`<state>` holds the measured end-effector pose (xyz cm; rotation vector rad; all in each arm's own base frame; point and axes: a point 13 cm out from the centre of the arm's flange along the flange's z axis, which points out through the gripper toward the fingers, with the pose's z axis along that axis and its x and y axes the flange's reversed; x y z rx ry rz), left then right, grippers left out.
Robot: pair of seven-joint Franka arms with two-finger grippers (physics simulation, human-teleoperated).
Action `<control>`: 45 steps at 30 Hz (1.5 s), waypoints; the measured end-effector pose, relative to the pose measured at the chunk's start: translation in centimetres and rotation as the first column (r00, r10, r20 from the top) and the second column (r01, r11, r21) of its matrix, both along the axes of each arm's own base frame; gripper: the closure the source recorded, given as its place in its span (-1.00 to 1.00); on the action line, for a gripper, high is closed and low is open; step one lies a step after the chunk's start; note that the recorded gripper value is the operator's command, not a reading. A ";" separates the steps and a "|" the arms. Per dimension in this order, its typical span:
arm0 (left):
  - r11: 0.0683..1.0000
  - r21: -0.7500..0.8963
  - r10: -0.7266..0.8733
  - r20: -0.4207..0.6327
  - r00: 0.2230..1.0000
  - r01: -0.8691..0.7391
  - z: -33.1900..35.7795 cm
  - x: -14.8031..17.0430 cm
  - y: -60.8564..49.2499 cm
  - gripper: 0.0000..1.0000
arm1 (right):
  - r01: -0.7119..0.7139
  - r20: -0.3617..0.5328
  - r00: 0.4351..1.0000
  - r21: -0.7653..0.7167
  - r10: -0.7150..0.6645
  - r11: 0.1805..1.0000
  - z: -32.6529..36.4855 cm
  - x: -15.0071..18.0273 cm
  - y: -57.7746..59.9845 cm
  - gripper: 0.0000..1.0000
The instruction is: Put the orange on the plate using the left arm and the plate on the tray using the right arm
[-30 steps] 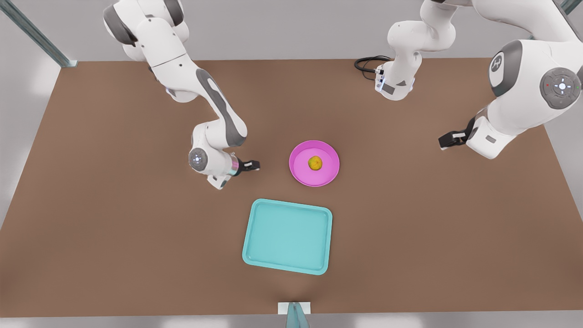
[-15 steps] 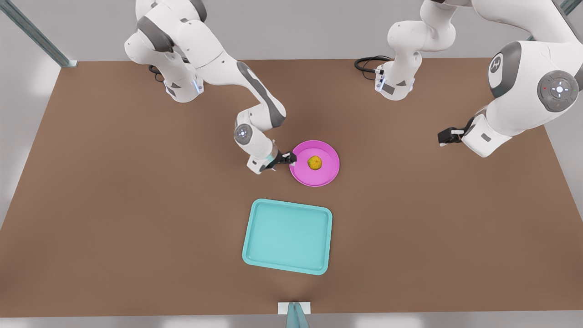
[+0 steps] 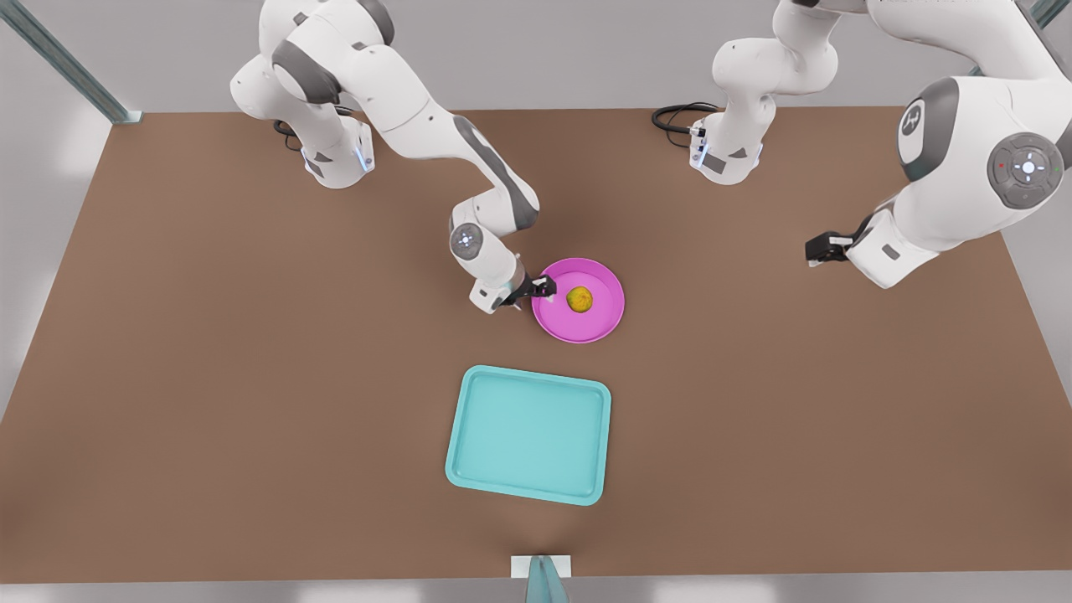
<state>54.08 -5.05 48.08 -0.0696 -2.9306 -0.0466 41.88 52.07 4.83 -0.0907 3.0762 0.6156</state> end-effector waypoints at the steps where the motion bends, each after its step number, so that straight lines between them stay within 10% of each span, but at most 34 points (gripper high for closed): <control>1: 1.000 0.000 -0.002 -0.002 1.000 0.002 -0.1 0.0 0.0 -1.00 | 0.001 0.000 1.000 0.000 -0.001 1.000 0.0 0.0 0.0 -0.39; 10: 1.000 -0.005 -0.018 -0.006 1.000 0.018 -0.3 0.1 -0.1 -1.00 | 0.014 -0.001 1.000 0.000 -0.014 1.000 -0.1 0.1 0.0 0.57; 21: 1.000 -0.007 -0.027 -0.008 1.000 0.027 -0.2 0.0 -0.1 -1.00 | 0.037 0.042 0.998 0.056 -0.040 0.998 4.5 2.4 0.6 0.57; 33: 0.999 -0.010 -0.033 -0.017 0.999 0.033 -0.6 0.1 -0.2 -1.00 | 0.308 0.110 0.936 0.199 -0.334 0.930 11.6 23.8 -9.9 0.57; 42: 0.999 -0.007 -0.035 -0.016 0.999 0.035 -0.6 0.1 -0.1 -1.00 | 0.335 0.064 0.934 0.187 -0.352 0.923 8.7 27.0 -12.6 0.57; 43: 0.999 -0.006 -0.035 -0.016 0.999 0.035 -0.6 0.1 -0.1 -1.00 | 0.332 0.061 0.935 0.186 -0.349 0.925 8.6 26.9 -12.5 0.24; 44: 0.999 -0.006 -0.035 -0.016 0.999 0.035 -0.6 0.1 -0.1 -1.00 | 0.331 0.057 0.936 0.184 -0.346 0.926 8.5 26.8 -12.5 -1.00; 45: 0.999 -0.006 -0.035 -0.016 0.999 0.035 -0.6 0.1 -0.1 -1.00 | 0.330 0.053 0.937 0.182 -0.344 0.926 8.3 26.6 -12.5 -1.00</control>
